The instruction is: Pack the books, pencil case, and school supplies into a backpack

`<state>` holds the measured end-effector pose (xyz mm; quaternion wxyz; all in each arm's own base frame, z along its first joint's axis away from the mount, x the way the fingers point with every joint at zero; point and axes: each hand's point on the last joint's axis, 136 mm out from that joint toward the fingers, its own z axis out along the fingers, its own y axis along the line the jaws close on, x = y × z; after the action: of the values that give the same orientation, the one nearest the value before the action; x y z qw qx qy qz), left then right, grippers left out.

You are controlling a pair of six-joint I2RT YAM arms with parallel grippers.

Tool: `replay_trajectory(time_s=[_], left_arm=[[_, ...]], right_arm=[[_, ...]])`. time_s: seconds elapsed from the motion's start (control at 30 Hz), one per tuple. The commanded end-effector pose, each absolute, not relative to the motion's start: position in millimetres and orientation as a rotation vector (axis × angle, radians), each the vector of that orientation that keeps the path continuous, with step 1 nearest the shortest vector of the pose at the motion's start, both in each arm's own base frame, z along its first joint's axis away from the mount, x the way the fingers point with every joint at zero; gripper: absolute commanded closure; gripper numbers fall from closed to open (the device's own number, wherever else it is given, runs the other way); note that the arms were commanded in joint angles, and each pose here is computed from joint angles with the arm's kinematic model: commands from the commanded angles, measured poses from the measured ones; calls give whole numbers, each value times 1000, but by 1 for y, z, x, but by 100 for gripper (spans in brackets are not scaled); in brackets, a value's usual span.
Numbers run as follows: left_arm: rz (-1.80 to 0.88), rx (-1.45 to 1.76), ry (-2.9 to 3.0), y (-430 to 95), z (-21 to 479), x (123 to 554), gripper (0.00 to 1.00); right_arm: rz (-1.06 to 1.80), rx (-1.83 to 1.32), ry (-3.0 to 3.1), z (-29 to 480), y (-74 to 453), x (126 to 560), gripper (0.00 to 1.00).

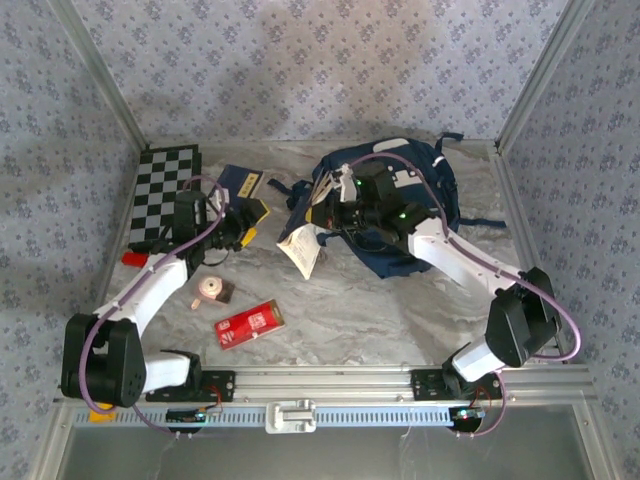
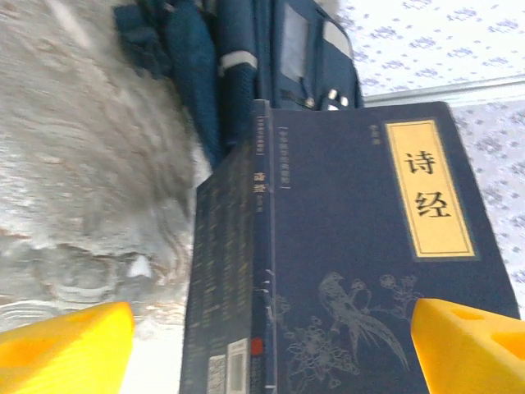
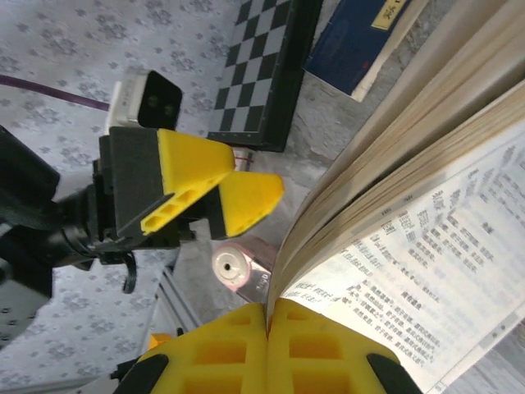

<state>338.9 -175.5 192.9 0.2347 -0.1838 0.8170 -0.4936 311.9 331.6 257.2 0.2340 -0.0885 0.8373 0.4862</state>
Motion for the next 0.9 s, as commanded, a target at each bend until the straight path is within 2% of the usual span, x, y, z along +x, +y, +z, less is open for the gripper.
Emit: replay_trajectory(time_s=[0.0,0.17,0.43,0.73,0.87], left_arm=[[-1513,-426,2193,-203,214,338,11],[-1600,-465,2202,-222,207,340,7],[-1739,-514,2056,-231,230,343,5],[-1731,-502,2007,-226,249,338,22],[-1710,-501,2002,-224,251,335,34]], right_arm=[[1462,-304,2171,296,336,303,100],[1549,-326,2087,316,337,302,100],[1624,-245,2109,285,335,305,100],[1613,-159,2193,240,318,306,100],[1579,-162,2230,230,312,305,100]])
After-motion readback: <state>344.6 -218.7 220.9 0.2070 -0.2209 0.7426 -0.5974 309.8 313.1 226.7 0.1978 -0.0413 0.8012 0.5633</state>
